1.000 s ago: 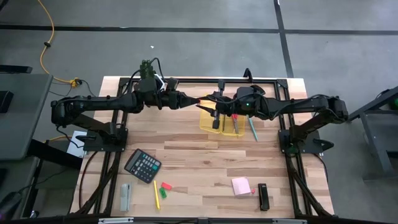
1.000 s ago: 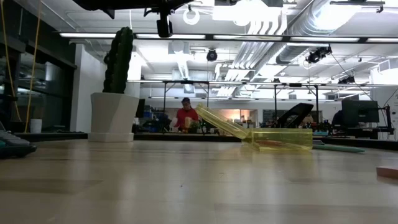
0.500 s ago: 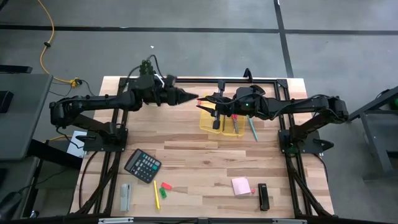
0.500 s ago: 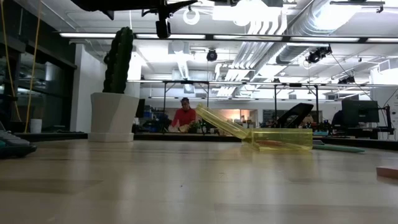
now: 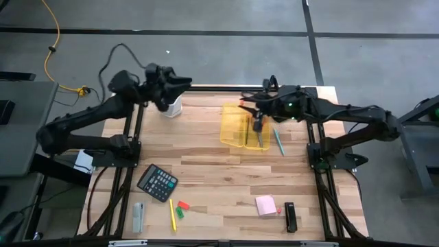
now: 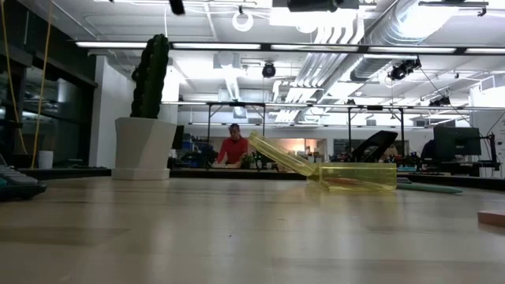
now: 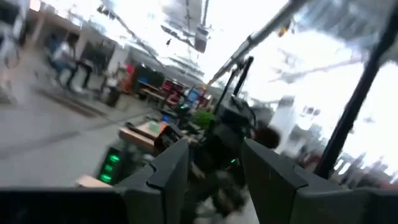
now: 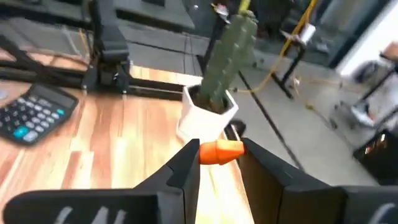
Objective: Pack school essentials
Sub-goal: Put the orange pencil top eraser into the yellow supply box
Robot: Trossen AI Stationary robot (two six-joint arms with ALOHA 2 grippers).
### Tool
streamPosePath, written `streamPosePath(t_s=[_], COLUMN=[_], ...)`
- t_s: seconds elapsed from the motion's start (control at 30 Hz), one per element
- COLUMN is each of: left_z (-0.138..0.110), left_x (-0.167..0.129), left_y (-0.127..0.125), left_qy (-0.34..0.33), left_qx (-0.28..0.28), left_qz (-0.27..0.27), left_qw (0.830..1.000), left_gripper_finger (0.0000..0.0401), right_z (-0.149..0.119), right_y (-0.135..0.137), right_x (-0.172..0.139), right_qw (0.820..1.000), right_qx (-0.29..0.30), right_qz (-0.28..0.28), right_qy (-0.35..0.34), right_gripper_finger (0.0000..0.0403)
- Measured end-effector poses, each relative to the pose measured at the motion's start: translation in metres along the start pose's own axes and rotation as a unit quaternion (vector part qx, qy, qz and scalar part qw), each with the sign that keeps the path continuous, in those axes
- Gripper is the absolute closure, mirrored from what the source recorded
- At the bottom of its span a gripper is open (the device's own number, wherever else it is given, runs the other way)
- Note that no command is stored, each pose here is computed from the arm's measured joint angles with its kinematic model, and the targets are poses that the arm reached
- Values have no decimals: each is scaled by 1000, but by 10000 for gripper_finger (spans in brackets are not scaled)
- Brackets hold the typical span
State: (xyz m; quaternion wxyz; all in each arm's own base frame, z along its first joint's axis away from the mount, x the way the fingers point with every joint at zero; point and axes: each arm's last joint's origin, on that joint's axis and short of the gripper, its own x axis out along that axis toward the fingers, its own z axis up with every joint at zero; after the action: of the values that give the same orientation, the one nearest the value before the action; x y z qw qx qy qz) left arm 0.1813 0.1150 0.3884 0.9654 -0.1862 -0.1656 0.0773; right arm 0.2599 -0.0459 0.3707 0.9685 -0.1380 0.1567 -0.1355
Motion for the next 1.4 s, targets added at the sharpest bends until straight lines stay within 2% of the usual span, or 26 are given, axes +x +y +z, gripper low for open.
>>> streamPosePath(t_s=[0.07,0.17,0.27,0.33,0.47,0.57,0.67,0.83,1.03,1.4], left_z=[3,1,-3,-3,-7,-7,-8,-7,-7,-7], left_x=[-11,-23,-33,-38,-40,-40,-39,-39,-39,-39], left_y=[-8,-14,-18,-21,-22,-24,-25,-27,-27,-26], left_qy=[9,38,65,63,60,58,56,53,52,49], left_qx=[45,79,89,92,81,76,76,77,75,64], left_qz=[10,60,95,97,92,87,81,77,77,83], left_qw=[999,994,989,989,991,992,992,993,993,993], left_gripper_finger=[260,260,260,260,260,260,260,260,260,260], right_z=[-4,-11,-24,-36,-68,-99,-127,-163,-182,-207], right_y=[-7,-15,-19,-18,-3,11,24,40,48,57], right_x=[-10,-21,-25,-22,-6,8,20,40,61,78], right_qw=[999,996,986,976,954,937,923,912,909,891], right_qx=[23,68,120,149,183,181,173,150,102,86], right_qz=[-7,-15,-13,-1,59,94,106,157,173,186], right_qy=[21,59,118,160,231,285,326,349,364,406], right_gripper_finger=[311,311,311,311,311,311,311,311,311,311])
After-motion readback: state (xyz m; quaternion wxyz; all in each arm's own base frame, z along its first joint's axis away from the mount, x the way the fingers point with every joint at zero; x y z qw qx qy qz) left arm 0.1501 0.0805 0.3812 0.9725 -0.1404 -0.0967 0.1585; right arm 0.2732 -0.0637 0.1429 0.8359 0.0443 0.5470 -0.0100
